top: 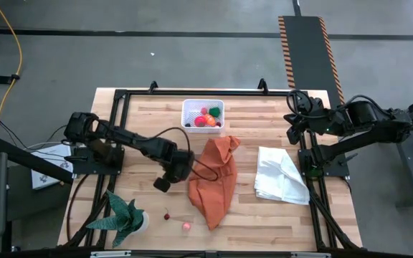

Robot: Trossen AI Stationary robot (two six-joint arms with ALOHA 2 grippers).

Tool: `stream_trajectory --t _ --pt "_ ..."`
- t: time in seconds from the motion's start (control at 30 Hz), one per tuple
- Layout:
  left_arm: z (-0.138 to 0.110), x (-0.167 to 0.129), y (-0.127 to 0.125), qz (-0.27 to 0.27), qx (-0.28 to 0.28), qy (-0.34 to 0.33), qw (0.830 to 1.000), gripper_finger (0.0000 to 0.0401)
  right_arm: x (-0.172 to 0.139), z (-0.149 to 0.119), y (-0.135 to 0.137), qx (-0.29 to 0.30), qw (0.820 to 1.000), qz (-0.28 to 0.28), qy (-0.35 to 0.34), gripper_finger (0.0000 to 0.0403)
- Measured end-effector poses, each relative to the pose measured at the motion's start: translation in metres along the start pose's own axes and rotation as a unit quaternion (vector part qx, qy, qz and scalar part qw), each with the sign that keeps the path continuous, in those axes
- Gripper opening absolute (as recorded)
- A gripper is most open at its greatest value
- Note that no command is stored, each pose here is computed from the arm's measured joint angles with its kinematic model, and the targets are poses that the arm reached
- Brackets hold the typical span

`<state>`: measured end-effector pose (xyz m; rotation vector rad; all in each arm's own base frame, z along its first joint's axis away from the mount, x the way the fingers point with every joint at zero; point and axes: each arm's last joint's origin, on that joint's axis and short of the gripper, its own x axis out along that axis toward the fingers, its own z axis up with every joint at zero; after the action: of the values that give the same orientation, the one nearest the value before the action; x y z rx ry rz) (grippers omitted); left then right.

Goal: Pick and placing Produce into tupperware
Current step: Put the top red cherry into the white basket

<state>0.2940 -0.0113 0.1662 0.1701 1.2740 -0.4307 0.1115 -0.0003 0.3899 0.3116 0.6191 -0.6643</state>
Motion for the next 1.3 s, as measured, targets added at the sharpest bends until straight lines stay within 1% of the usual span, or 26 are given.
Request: stream_trajectory --t 0.23,0.4,0.53,0.67,0.83,1.0,1.1,1.3 --pt "-0.010 -0.003 0.010 -0.002 -0.028 0.026 0.999 0.0097 0.000 -0.001 0.000 -0.002 1.000 -0.002 0.002 0.0000" --pt "-0.012 -0.005 0.012 0.011 -0.032 0.031 0.999 0.0097 0.000 0.000 0.000 -0.002 1.000 -0.002 0.002 0.0000" --pt "-0.011 -0.011 0.012 0.021 -0.034 0.017 0.999 0.0097 0.000 0.000 0.000 -0.001 1.000 -0.002 0.002 0.0000" --pt "-0.008 -0.023 0.011 0.039 -0.038 -0.010 0.998 0.0097 0.000 -0.001 0.000 -0.001 1.000 -0.002 0.002 0.0000" --pt "-0.006 -0.037 0.009 0.060 -0.060 -0.042 0.995 0.0097 0.000 0.000 0.000 -0.002 1.000 -0.002 0.002 0.0000" --pt "-0.005 -0.054 0.010 0.108 -0.086 -0.080 0.987 0.0097 0.000 0.000 0.000 -0.002 1.000 -0.002 0.002 0.0000" --pt "-0.009 -0.065 0.014 0.122 -0.117 -0.100 0.981 0.0097 0.000 0.000 0.000 -0.002 1.000 -0.001 0.002 0.0000" --pt "-0.023 -0.091 0.032 0.165 -0.189 -0.140 0.958 0.0097 0.000 0.000 0.000 -0.001 1.000 -0.001 0.002 0.0000"
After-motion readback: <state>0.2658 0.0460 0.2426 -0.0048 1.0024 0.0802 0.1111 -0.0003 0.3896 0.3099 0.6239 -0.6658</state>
